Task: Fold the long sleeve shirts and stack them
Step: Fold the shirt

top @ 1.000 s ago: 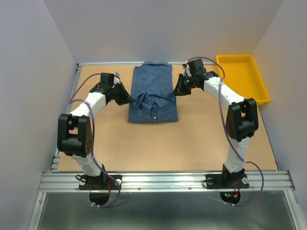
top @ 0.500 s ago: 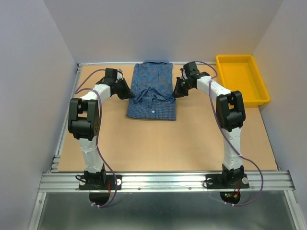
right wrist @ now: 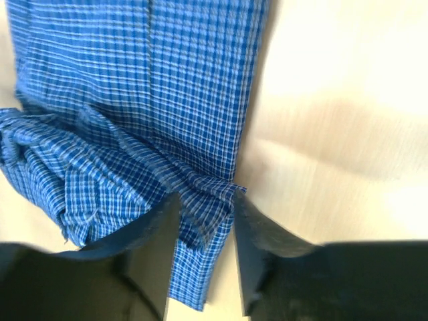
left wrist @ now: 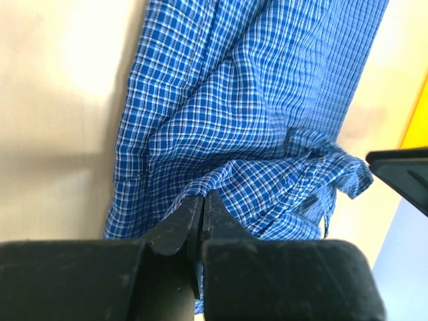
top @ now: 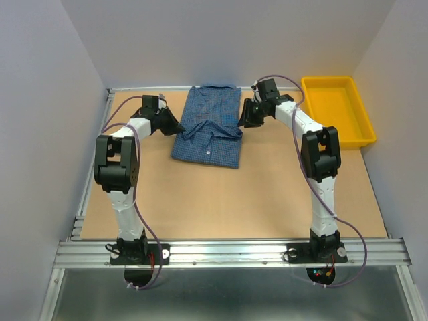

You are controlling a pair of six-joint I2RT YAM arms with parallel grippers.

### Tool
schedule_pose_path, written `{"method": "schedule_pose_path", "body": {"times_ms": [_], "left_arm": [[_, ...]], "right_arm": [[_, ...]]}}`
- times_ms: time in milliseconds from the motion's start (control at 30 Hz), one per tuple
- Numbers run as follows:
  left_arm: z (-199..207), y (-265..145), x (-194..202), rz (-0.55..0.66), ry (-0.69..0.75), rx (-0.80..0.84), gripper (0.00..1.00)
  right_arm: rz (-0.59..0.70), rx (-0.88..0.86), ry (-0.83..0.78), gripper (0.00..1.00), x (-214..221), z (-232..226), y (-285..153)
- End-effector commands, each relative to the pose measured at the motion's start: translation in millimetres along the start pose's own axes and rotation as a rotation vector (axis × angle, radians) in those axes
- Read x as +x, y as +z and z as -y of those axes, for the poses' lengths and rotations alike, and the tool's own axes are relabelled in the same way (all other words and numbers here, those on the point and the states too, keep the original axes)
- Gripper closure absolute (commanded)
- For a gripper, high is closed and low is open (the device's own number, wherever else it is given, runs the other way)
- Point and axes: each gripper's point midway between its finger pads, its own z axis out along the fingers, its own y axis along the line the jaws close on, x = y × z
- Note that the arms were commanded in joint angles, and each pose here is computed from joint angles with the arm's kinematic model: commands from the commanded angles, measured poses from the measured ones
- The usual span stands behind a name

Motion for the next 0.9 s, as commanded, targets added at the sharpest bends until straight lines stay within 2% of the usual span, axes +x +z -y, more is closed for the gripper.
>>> {"method": "schedule_pose_path", "body": {"times_ms": [0, 33, 100, 233, 300, 400, 533, 567, 600, 633, 667, 867], "left_arm": [[32.1, -27.7, -40.3, 0.14, 0.025, 0.089, 0.91], [32.7, -27.6, -39.4, 0.136, 0.024, 0.094, 0.91], [30.0, -26.7, -37.7, 0.127, 0.011, 0.096, 0.92], [26.8, -26.3, -40.0, 0.156, -0.018, 0.12, 0.92], [21.8, -25.8, -44.0, 0.171, -0.047, 0.129, 0.93], [12.0, -24.3, -49.7, 0.19, -0.086, 0.134, 0.93], [8.8, -24.4, -53.3, 0.203, -0.141, 0.163, 0.92], [9.8, -24.0, -53.7, 0.201, -0.15, 0.168, 0.89], [10.8, -25.1, -54.9, 0.203, -0.15, 0.172, 0.84], [13.2, -26.3, -56.0, 0.206, -0.147, 0.176, 0.72], [14.1, -27.8, -57.3, 0.212, -0.145, 0.176, 0.48], [35.4, -71.0, -94.4, 0.335, -0.092, 0.21, 0.1]], "right_arm": [[0.165, -0.052, -0.118, 0.62, -52.2, -31.6, -43.4], [0.17, -0.059, -0.121, 0.71, -53.9, -33.9, -45.1], [0.173, -0.075, -0.121, 0.82, -55.5, -37.3, -44.9], [0.175, -0.103, -0.128, 0.83, -55.6, -40.5, -41.6], [0.183, -0.106, -0.148, 0.82, -55.6, -40.3, -42.0], [0.174, -0.102, -0.183, 0.74, -48.0, -34.8, -39.3], [0.166, -0.087, -0.212, 0.6, -35.9, -27.6, -41.7], [0.176, -0.081, -0.228, 0.54, -35.8, -27.0, -45.5], [0.177, -0.077, -0.235, 0.52, -34.0, -25.9, -46.8], [0.178, -0.075, -0.242, 0.5, -32.1, -24.9, -48.1], [0.178, -0.072, -0.257, 0.48, -27.5, -23.8, -52.8], [0.208, -0.122, -0.368, 0.42, -13.6, -48.1, -70.9]]}}
